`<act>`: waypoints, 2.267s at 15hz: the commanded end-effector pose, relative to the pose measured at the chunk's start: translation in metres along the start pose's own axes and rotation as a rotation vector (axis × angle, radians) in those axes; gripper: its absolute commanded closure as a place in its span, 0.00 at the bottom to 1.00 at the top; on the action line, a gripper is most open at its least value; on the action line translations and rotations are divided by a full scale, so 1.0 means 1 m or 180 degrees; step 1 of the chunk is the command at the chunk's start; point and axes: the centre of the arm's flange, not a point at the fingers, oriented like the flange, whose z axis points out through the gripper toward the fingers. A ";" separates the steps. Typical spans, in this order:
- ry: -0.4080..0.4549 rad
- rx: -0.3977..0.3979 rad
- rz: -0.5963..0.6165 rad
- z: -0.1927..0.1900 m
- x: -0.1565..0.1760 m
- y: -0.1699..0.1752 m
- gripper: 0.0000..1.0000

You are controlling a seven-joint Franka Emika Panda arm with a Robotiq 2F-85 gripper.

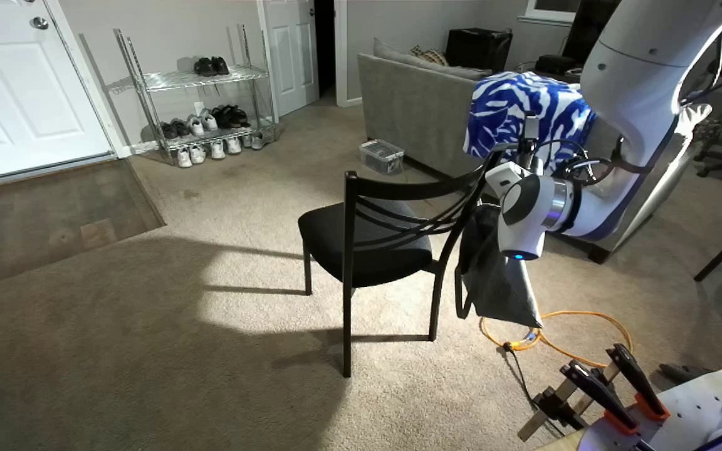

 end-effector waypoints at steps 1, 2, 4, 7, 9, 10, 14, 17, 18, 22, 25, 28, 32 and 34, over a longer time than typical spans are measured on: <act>-0.0098 -0.0036 -0.0160 0.002 -0.005 0.010 0.00; -0.0120 -0.0003 -0.0160 0.004 -0.005 0.010 0.00; -0.0188 0.0033 -0.0160 0.013 -0.008 0.010 0.00; -0.0369 -0.0009 -0.0168 0.033 -0.015 0.013 0.00; -0.0478 -0.0082 -0.0178 0.048 -0.021 0.016 0.00; -0.0516 -0.0119 -0.0183 0.054 -0.023 0.016 0.00; -0.0627 -0.0231 -0.0206 0.070 -0.033 0.019 0.00; -0.0678 -0.0251 -0.0231 0.074 -0.038 0.017 0.00; -0.0761 -0.0211 -0.0239 0.077 -0.039 0.017 0.00; -0.1190 0.0279 -0.0163 0.093 -0.033 0.016 0.00; -0.1457 0.0604 -0.0093 0.103 -0.021 0.018 0.00; -0.1641 0.0732 -0.0061 0.107 -0.010 0.024 0.00; -0.1774 0.0825 -0.0018 0.107 0.000 0.026 0.00; -0.1823 0.0834 0.0006 0.108 0.004 0.026 0.00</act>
